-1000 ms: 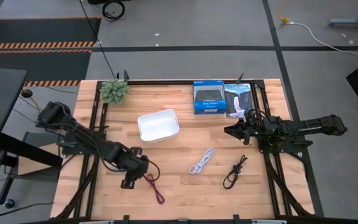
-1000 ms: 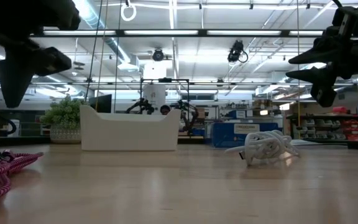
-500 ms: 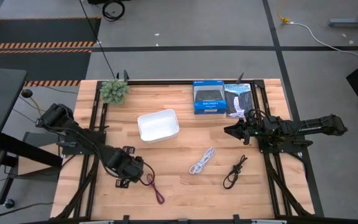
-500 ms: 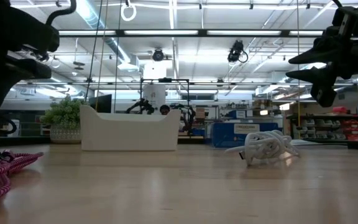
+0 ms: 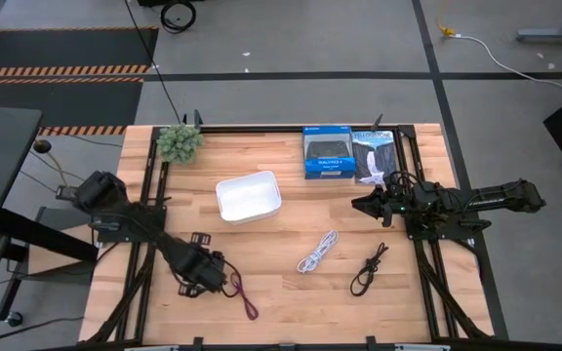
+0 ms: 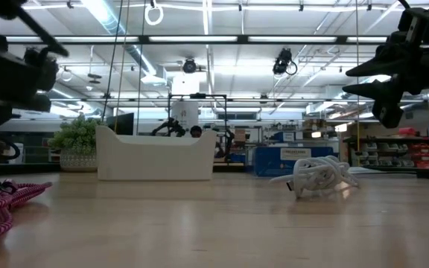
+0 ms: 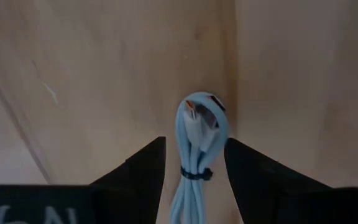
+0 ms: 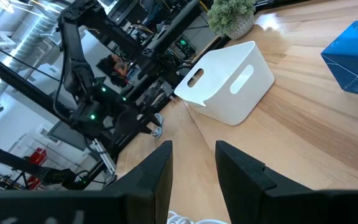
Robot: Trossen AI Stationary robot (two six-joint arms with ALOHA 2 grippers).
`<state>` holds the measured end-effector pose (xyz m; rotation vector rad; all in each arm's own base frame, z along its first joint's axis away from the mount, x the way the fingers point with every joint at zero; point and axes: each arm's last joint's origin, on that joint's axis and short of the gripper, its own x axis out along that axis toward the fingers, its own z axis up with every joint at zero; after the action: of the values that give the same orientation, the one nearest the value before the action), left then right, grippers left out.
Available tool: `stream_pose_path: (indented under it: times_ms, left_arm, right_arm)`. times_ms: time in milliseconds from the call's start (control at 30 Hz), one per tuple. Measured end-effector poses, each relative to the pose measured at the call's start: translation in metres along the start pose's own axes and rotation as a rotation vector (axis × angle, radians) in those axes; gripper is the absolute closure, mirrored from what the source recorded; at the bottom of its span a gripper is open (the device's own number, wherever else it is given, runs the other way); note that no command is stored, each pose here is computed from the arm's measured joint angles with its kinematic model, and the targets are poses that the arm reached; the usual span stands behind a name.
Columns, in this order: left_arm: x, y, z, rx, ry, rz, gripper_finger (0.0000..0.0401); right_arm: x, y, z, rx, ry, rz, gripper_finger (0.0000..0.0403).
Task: Pick and place USB-C Cables
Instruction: Put the light blue cable charger into the white bin
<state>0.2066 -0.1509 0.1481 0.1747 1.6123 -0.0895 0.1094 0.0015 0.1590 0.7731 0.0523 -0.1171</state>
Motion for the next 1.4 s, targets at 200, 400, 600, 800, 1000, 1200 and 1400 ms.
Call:
stream_pose_path:
  times_ms: [200, 400, 600, 800, 1000, 1200, 1400]
  left_arm:
    - [0.01, -0.001, 0.005, -0.001, 0.035, -0.027, 0.0253]
    - [0.009, -0.002, 0.005, -0.043, 0.031, -0.043, 0.0317]
    - [0.009, -0.003, 0.005, -0.082, 0.05, -0.079, 0.0354]
    - [0.004, -0.005, 0.007, -0.114, 0.062, -0.112, 0.0354]
    - [-0.013, -0.005, 0.014, -0.124, 0.079, -0.103, 0.0355]
    - [-0.045, 0.009, 0.032, -0.177, 0.073, -0.111, 0.0355]
    - [-0.075, 0.043, 0.052, -0.226, 0.048, -0.125, 0.0354]
  right_arm:
    - [0.0, 0.0, 0.0, 0.0, 0.0, 0.0, 0.0275]
    - [0.0, 0.0, 0.0, 0.0, 0.0, 0.0, 0.0275]
    - [0.0, 0.0, 0.0, 0.0, 0.0, 0.0, 0.0275]
    - [0.0, 0.0, 0.0, 0.0, 0.0, 0.0, 0.0275]
    - [0.0, 0.0, 0.0, 0.0, 0.0, 0.0, 0.0275]
    - [0.0, 0.0, 0.0, 0.0, 0.0, 0.0, 0.0275]
    - [0.0, 0.0, 0.0, 0.0, 0.0, 0.0, 0.0275]
